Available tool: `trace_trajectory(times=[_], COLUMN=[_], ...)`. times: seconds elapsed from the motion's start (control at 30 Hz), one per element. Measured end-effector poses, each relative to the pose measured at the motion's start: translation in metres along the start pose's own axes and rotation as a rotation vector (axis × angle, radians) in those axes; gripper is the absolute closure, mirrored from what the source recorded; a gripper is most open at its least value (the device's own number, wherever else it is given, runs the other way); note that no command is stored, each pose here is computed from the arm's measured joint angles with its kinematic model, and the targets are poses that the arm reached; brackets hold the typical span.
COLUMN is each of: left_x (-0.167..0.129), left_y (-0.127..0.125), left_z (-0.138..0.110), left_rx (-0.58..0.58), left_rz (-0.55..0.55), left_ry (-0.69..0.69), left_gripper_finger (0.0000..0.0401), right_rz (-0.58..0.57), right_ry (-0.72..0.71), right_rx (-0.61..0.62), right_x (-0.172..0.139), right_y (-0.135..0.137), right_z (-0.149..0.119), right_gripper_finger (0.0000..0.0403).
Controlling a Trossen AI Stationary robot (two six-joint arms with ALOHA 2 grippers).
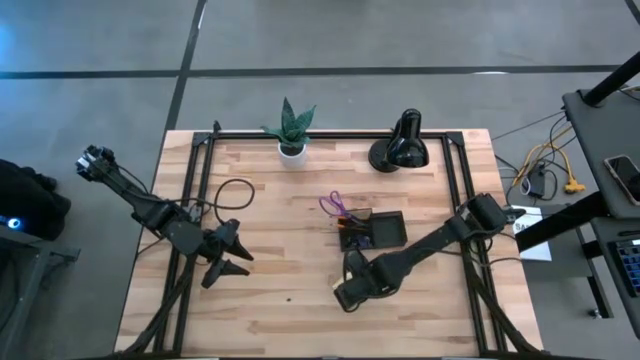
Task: Pick and place office supplies into organizer
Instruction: Put the yellow sticky note into the black desk organizer
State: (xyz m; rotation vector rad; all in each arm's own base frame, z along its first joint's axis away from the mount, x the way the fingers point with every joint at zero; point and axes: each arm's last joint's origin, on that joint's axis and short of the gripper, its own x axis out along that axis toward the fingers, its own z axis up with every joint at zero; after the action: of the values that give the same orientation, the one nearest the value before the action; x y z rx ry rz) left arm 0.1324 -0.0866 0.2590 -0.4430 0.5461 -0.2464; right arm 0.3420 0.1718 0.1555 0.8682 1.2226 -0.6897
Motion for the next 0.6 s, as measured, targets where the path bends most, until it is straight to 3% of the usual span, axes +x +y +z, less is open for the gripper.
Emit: trace_trajectory(times=[0.3,0.6], left_x=[0.001,0.001], left_y=[0.000,0.000], left_z=[0.001,0.002], left_rx=[0.000,0.000], left_rz=[0.020,0.023], left_ry=[-0.030,-0.031], left_gripper_finger=[0.0219,0.0219], right_rz=[-0.011,-0.023], right_ry=[0.002,0.001], right_rx=[-0.056,-0.110], right_x=[0.010,0.020], right_y=[0.000,0.001], right_z=[-0.001,0.000], right_gripper_finger=[0.0149,0.0221])
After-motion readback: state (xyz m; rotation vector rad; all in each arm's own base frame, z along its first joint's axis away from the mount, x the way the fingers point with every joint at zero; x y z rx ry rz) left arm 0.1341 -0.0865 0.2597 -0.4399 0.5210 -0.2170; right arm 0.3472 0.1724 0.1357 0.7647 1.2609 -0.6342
